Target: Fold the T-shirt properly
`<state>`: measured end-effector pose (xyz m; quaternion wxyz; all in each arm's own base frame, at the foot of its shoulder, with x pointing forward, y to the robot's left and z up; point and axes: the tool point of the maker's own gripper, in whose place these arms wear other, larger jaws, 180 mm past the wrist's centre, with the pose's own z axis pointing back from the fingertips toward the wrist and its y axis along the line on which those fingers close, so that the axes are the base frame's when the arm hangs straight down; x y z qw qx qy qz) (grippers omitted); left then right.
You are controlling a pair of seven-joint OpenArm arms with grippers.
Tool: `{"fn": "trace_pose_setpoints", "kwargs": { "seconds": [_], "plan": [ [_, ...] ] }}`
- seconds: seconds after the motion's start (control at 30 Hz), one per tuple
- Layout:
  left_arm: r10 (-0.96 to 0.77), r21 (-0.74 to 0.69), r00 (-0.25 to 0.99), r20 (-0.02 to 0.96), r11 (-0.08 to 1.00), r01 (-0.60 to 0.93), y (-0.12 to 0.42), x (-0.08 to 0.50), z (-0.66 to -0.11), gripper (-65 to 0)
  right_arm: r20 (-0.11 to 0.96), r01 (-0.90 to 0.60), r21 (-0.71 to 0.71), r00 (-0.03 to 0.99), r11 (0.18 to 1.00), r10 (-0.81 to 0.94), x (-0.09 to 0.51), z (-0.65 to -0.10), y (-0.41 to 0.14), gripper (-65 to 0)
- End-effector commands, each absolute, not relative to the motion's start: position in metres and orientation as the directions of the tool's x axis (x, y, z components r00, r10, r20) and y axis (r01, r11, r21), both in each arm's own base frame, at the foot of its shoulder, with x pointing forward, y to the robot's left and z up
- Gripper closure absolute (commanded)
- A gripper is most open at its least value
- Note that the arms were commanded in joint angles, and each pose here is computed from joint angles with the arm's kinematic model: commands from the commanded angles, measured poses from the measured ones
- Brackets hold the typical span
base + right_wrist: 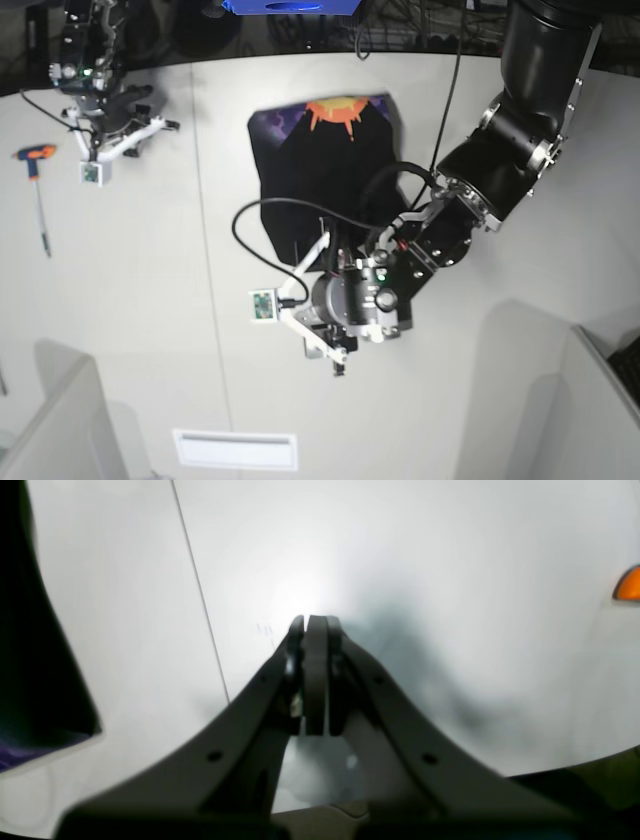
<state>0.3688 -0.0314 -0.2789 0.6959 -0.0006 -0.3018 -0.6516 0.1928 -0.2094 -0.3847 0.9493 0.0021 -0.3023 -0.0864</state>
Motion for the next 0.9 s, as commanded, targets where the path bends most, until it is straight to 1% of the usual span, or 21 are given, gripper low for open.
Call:
{"fn": "trace_pose_setpoints", "kwargs": {
  "seconds": [0.0,0.03,0.07,0.1,0.17,0.27,0.33,0.43,0.5,0.6,0.77,0.83,0.87],
  "plan": [
    [-0.880,0.424,-0.025,0.474,0.204,0.882,-0.023,0.383,-0.249,-33.2,0.607,0.155,0.049,0.780,0.987,-0.153,0.199,-0.376,-0.212,0.0],
    [-0.844,0.395,0.002,0.537,0.254,0.883,-0.019,0.384,-0.238,-25.0,0.607,0.154,0.049,0.780,0.987,-0.152,0.199,-0.376,-0.212,0.0],
    [-0.806,0.353,0.046,0.590,0.309,0.883,-0.008,0.384,-0.234,-13.7,0.608,0.154,0.051,0.779,0.987,-0.153,0.199,-0.376,-0.212,0.0],
    [-0.765,0.312,0.089,0.638,0.363,0.878,0.002,0.383,-0.231,-0.7,0.609,0.151,0.052,0.779,0.987,-0.151,0.199,-0.376,-0.211,0.0],
    [-0.697,0.253,0.156,0.700,0.447,0.858,0.022,0.380,-0.229,0.0,0.609,0.150,0.052,0.779,0.987,-0.150,0.200,-0.376,-0.211,0.0],
    [-0.634,0.224,0.253,0.731,0.573,0.789,0.068,0.360,-0.239,0.0,0.612,0.146,0.052,0.777,0.988,-0.147,0.201,-0.375,-0.210,0.0],
    [-0.610,0.220,0.331,0.720,0.653,0.725,0.111,0.339,-0.250,0.0,0.611,0.146,0.052,0.778,0.988,-0.147,0.199,-0.375,-0.210,0.0],
    [-0.519,0.170,0.512,0.685,0.796,0.580,0.185,0.306,-0.277,0.0,0.609,0.145,0.043,0.781,0.989,-0.141,0.193,-0.378,-0.212,0.0],
    [-0.451,0.134,0.580,0.678,0.852,0.506,0.215,0.278,-0.294,0.0,0.631,0.120,0.035,0.767,0.992,-0.115,0.188,-0.377,-0.211,0.0],
    [-0.451,0.106,0.600,0.661,0.848,0.520,0.228,0.236,-0.313,0.0,0.666,0.044,0.026,0.744,0.999,-0.050,0.178,-0.375,-0.206,0.0],
    [-0.430,0.001,0.627,0.650,0.825,0.565,0.224,0.165,-0.338,0.0,0.618,0.005,-0.024,0.786,1.000,0.010,0.139,-0.384,-0.217,0.0],
    [-0.470,0.026,0.625,0.623,0.811,0.584,0.227,0.143,-0.348,0.0,0.602,0.001,-0.027,0.798,1.000,0.016,0.124,-0.387,-0.218,0.0],
    [-0.515,0.067,0.615,0.597,0.796,0.602,0.231,0.134,-0.354,0.0,0.596,-0.001,-0.028,0.803,1.000,0.018,0.117,-0.388,-0.218,0.0]
  ]
}}
